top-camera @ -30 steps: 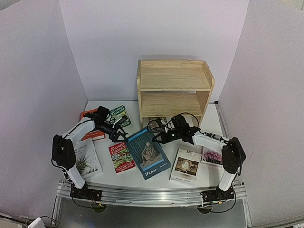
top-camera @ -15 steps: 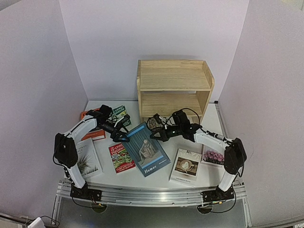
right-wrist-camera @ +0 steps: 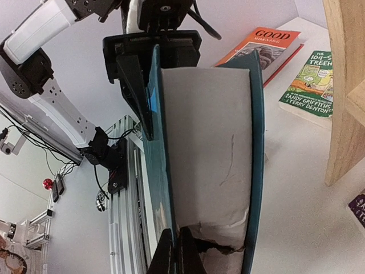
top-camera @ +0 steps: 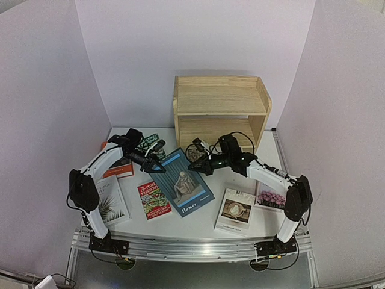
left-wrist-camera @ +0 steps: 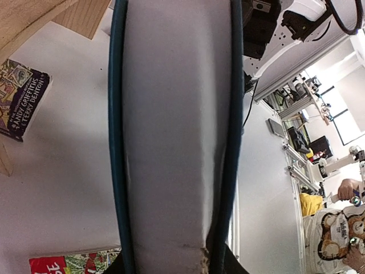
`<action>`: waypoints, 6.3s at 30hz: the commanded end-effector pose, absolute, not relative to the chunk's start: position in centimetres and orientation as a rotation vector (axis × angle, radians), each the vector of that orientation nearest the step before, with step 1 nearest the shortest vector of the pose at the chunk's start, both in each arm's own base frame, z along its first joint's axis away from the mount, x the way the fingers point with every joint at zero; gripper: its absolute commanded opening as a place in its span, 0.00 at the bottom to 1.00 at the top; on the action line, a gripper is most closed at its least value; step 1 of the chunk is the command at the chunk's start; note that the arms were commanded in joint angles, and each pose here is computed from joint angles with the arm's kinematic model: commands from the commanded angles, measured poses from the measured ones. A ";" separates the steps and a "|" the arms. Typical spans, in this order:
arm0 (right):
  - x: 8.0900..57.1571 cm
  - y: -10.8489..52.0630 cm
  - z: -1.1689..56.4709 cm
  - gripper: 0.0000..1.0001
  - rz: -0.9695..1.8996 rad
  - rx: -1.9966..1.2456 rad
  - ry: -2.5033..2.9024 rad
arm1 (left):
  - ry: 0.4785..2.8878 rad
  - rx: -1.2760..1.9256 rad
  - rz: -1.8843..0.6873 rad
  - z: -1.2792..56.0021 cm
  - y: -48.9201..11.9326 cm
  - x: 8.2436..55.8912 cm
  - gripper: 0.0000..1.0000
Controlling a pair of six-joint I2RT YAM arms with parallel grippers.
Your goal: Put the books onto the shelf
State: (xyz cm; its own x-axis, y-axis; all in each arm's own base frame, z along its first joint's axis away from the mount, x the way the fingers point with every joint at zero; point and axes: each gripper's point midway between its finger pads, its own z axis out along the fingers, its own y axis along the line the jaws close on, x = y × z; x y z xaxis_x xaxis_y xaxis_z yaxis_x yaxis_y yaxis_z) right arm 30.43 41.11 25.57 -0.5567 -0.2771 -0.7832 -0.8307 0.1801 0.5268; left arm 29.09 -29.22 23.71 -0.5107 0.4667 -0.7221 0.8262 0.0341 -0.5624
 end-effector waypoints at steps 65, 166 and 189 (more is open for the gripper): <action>29.7 58.8 26.5 0.06 0.158 -0.905 1.600 | 1.968 -0.067 -0.465 39.2 -8.2 34.2 0.96; 47.7 9.2 59.6 0.87 -0.025 -0.053 1.217 | 1.928 0.308 -0.380 31.9 -9.1 27.9 0.93; 37.6 13.3 54.9 0.92 0.421 -0.256 1.408 | 2.776 0.820 -0.174 17.0 -3.4 29.2 0.99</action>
State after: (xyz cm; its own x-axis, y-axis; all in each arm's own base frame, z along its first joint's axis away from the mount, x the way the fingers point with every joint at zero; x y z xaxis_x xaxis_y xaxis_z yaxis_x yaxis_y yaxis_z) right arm 39.97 10.53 57.90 0.2634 0.0555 -0.9631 -0.2307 0.9730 -0.0070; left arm 29.19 -7.97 18.45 -0.7825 0.4560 -0.4240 0.5369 0.8390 -0.0887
